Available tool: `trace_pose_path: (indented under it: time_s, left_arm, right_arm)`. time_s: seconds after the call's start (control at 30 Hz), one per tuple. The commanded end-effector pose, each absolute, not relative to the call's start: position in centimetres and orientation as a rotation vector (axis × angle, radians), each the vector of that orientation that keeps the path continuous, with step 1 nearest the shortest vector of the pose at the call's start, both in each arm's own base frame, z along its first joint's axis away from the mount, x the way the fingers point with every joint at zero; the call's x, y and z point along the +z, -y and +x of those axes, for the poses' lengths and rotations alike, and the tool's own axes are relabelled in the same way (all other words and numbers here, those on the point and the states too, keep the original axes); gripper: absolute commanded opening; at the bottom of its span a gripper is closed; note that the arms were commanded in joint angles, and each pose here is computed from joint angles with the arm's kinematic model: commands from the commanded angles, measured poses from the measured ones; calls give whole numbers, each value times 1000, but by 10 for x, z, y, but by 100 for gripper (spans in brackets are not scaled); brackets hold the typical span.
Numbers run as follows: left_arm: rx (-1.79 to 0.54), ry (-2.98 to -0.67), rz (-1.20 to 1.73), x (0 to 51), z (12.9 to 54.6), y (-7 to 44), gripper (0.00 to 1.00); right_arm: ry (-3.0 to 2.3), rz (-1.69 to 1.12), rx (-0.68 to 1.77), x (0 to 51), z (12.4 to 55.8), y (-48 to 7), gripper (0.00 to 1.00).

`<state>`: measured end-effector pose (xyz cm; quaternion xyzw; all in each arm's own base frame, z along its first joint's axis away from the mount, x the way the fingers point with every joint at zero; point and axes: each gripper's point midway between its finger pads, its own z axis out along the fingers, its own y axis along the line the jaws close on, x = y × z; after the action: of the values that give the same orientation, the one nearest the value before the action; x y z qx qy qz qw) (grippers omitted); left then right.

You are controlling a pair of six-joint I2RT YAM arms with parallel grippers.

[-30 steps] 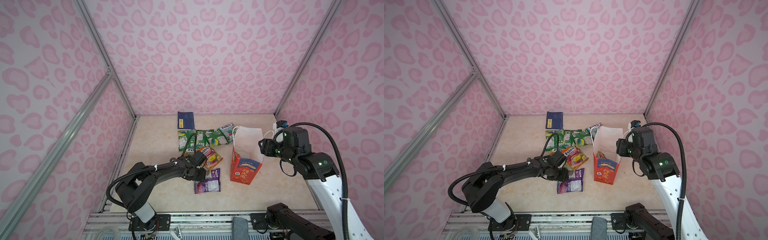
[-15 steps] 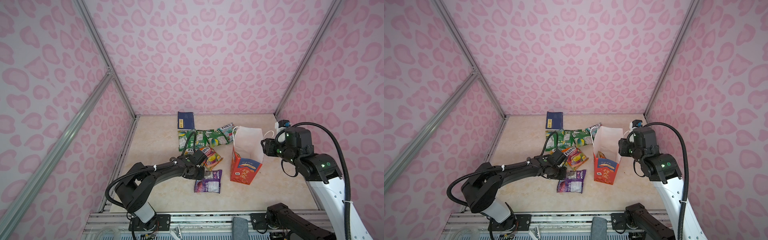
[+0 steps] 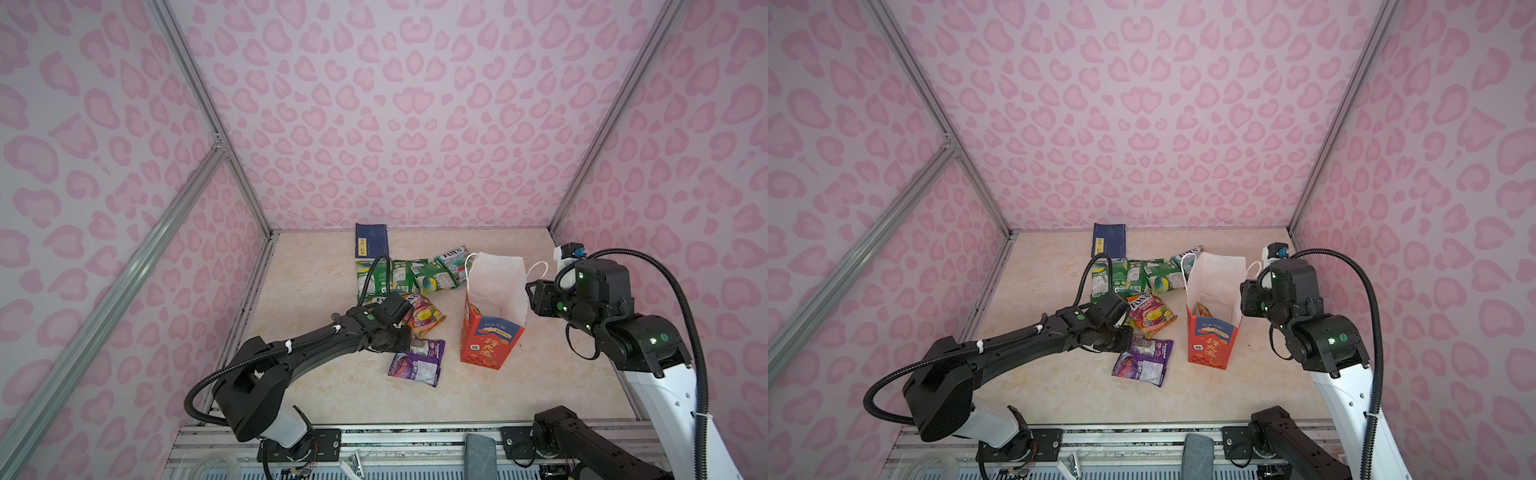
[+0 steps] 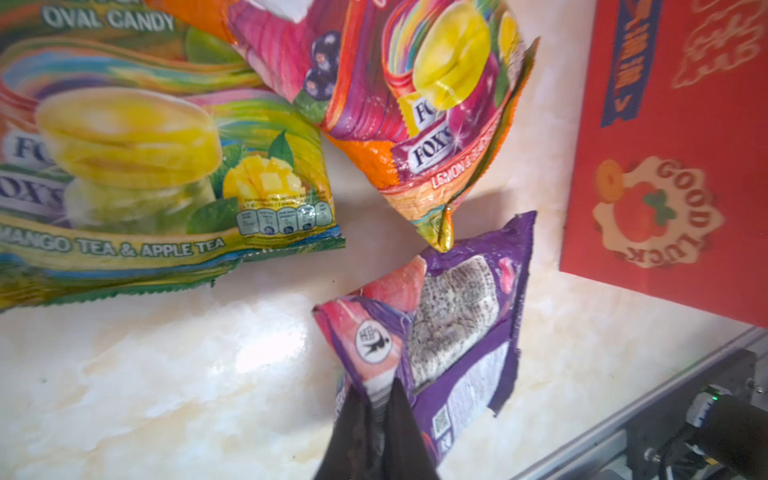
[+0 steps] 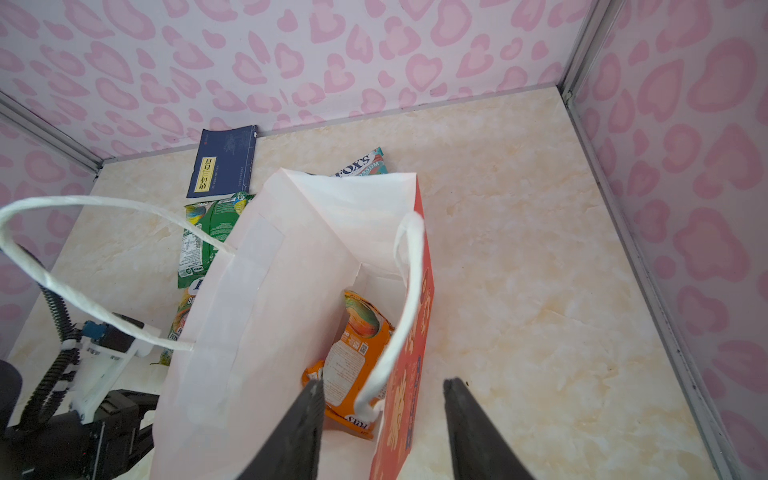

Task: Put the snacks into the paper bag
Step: 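Grasp the purple snack packet with the left gripper, then lift the purple packet with the left gripper toward the paper bag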

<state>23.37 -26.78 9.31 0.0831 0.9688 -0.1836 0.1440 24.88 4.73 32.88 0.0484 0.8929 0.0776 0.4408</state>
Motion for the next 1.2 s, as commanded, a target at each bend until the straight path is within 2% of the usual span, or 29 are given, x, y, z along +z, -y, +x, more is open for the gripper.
trace_pose_path:
  time_s: [0.0, 0.63, 0.93, 1.07, 1.17]
  left_arm:
    - [-575, -2718, 204, 124, 241, 268, 3]
    - [-648, -2496, 63, 213, 265, 229, 3]
    - [-706, -2405, 64, 251, 266, 221, 3]
    - [-723, -2367, 68, 266, 264, 217, 3]
    - [-739, -2347, 71, 276, 263, 215, 3]
  right_arm:
    - [-2219, 105, 189, 328, 248, -48, 50]
    - [-2203, 102, 202, 331, 248, -49, 58]
    - [-2201, 112, 175, 334, 249, -45, 71]
    - [-2186, 123, 159, 338, 250, -42, 70]
    - [-2179, 125, 148, 341, 250, -41, 64]
